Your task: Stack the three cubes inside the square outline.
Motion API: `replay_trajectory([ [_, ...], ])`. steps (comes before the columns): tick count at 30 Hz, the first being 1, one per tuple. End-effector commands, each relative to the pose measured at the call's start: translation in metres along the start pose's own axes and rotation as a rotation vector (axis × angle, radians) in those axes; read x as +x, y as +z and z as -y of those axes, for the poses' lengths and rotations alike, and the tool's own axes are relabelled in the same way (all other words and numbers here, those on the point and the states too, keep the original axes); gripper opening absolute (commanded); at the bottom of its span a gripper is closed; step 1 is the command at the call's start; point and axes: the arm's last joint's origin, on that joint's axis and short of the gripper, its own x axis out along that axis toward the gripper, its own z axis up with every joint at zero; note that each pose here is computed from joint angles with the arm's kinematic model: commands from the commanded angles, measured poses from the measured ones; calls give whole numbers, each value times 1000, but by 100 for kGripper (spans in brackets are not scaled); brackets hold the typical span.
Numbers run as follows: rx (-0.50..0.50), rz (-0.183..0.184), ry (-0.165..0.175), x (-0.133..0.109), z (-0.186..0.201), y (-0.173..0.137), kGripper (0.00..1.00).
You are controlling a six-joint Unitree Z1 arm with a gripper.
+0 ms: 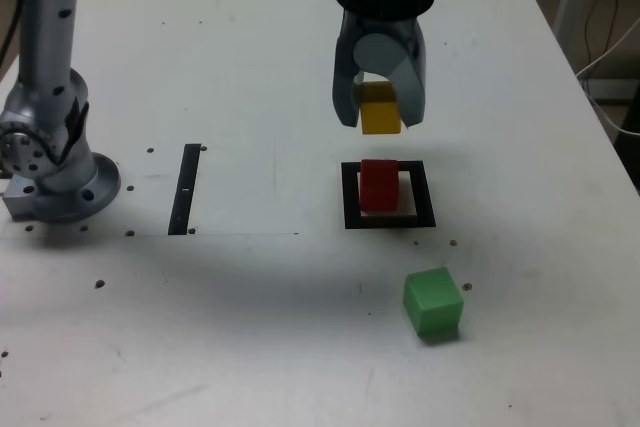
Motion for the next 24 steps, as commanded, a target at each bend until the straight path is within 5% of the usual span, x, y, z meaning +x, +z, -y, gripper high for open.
replay_trajectory([
  [1, 0, -12, -11, 2, 5, 1, 28],
  [13, 17, -63, -71, 15, 22, 7, 29],
  [24, 19, -97, -84, 30, 23, 17, 34],
])
